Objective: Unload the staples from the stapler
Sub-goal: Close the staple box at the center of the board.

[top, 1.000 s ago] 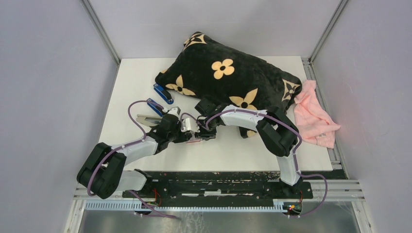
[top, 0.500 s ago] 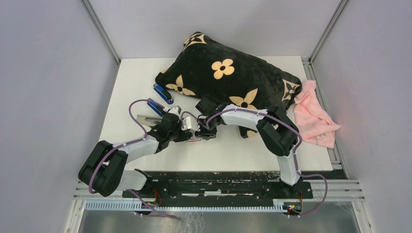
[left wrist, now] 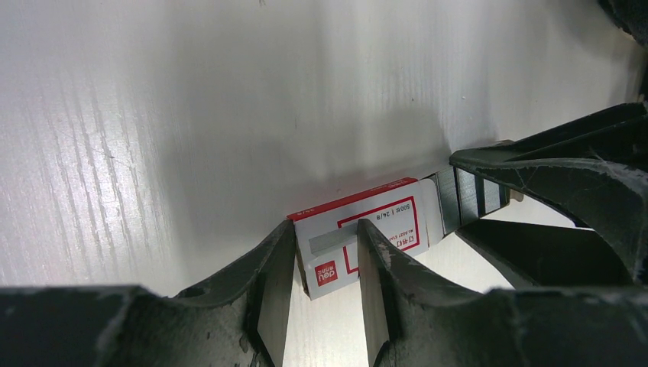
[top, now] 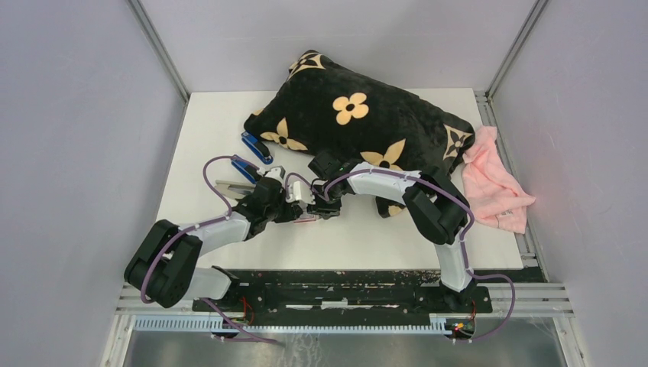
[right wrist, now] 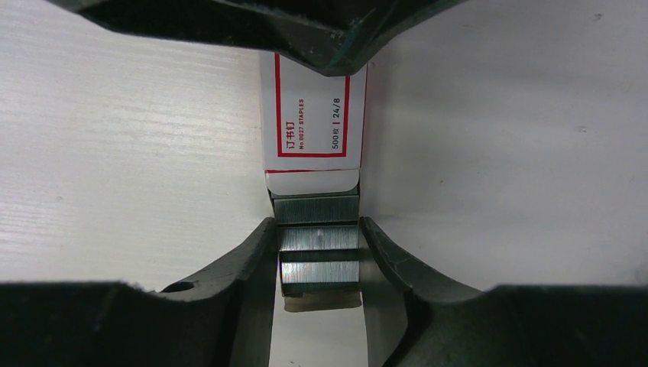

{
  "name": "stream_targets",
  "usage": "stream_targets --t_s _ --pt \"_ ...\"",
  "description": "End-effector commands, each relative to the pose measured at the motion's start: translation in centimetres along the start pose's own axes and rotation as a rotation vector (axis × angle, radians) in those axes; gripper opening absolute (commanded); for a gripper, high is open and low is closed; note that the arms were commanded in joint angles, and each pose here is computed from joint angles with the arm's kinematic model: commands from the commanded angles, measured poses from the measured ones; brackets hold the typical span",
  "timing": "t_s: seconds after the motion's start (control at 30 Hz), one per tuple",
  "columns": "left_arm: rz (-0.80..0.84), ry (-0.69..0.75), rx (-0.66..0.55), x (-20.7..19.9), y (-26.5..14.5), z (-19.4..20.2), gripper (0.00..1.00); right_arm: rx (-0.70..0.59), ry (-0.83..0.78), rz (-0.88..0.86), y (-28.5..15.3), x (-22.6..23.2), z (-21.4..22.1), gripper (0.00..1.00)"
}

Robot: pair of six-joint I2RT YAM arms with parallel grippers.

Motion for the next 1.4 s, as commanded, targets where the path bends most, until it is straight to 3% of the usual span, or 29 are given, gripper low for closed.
stream_targets --t_s 0.0,0.97,1.37 --pt "-0.087 0.032 0.238 2.4 -0.5 4.7 0.43 -0.019 0.056 0.012 0.8 -1.0 -0.1 0.37" --pt "-0.085 0.033 0.245 2.4 -0.5 4.8 0.44 -0.071 0.021 -0.080 0.6 -0.2 0.7 0.35" --pt "-0.074 0.033 0.251 2.3 -0.4 4.8 0.44 -0.049 -0.078 -0.097 1.0 0.8 0.2 0.36"
Point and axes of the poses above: each gripper's point midway between its finger pads, its own y axis out along the fingers, its own x axis along the line the jaws close on, z = x × y, the point moved 8 cm from there along -y, back along the fingers, and after that the axes turned 1 degree about y, right-handed, at the moved point
